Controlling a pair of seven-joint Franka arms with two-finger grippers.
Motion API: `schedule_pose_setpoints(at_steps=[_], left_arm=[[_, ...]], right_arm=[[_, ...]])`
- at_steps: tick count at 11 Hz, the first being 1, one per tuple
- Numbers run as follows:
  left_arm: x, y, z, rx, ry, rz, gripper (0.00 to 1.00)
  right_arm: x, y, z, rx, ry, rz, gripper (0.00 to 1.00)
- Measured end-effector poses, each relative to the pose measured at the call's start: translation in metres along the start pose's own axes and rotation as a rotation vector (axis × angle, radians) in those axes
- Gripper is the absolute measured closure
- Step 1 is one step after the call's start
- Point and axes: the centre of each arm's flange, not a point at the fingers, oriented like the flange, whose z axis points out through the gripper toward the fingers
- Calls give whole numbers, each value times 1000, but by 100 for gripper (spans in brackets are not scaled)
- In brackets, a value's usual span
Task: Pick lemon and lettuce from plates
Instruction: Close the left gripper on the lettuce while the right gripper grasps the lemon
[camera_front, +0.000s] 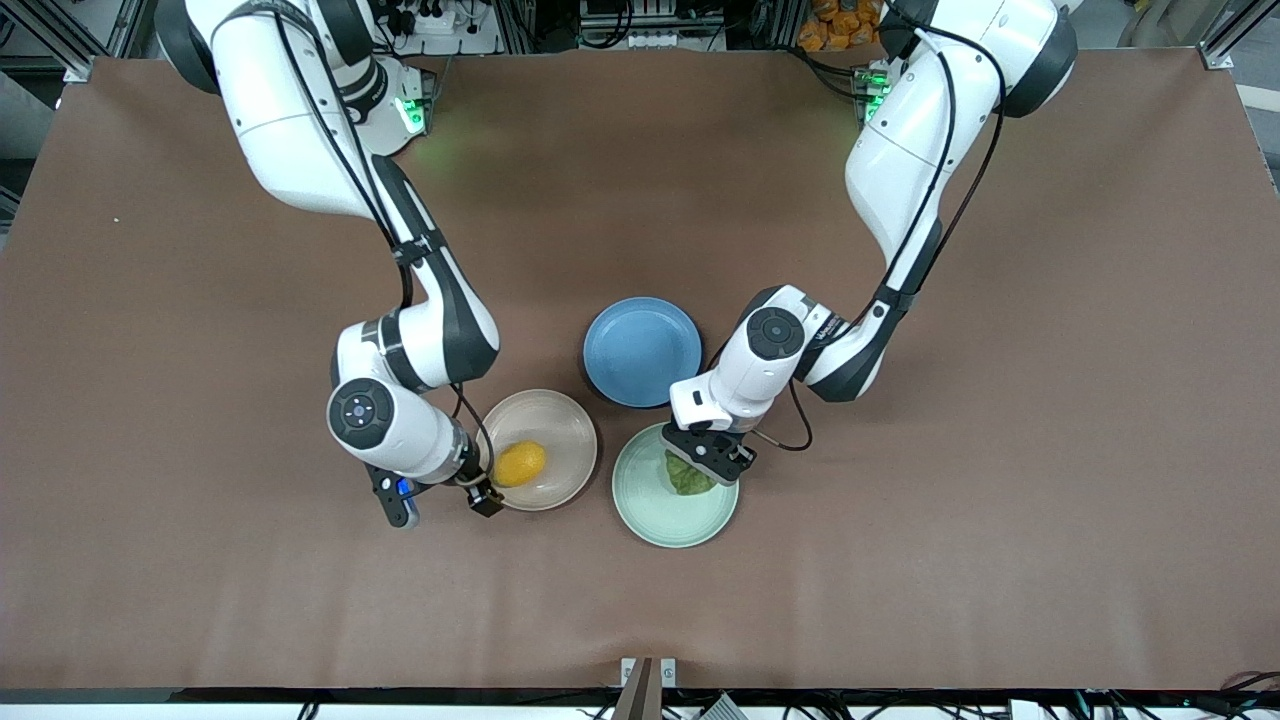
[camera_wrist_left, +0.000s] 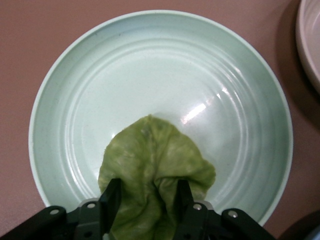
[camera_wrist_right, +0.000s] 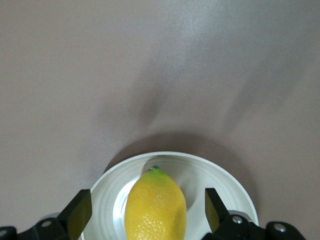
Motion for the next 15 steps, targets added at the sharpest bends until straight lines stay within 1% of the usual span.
schedule_pose_setpoints(at_steps=[2,3,4,5,8,10,15], left_arm=[[2,0,-2,0,5,0,46],[4,0,-3,1,10,-1,50],[8,-1,-6,1,19,-1,51],[11,-2,-10,3,26,-2,59],[14,-4,-14,6,34,-4,73],[12,-3,-12,5,29,-2,74],[6,1,-4,1,14,2,68]], right_arm=[[-5,-3,11,-6,1,-4,0],[-7,-4,16,-7,1,-7,0],[-11,-5,22,-10,2,-11,0],[-13,-5,26,-12,2,-14,0],[-26,-5,40,-18,3,-9,0],[-35,-5,50,-27,3,-9,0],[-42,-6,61,-17,8,-15,0]])
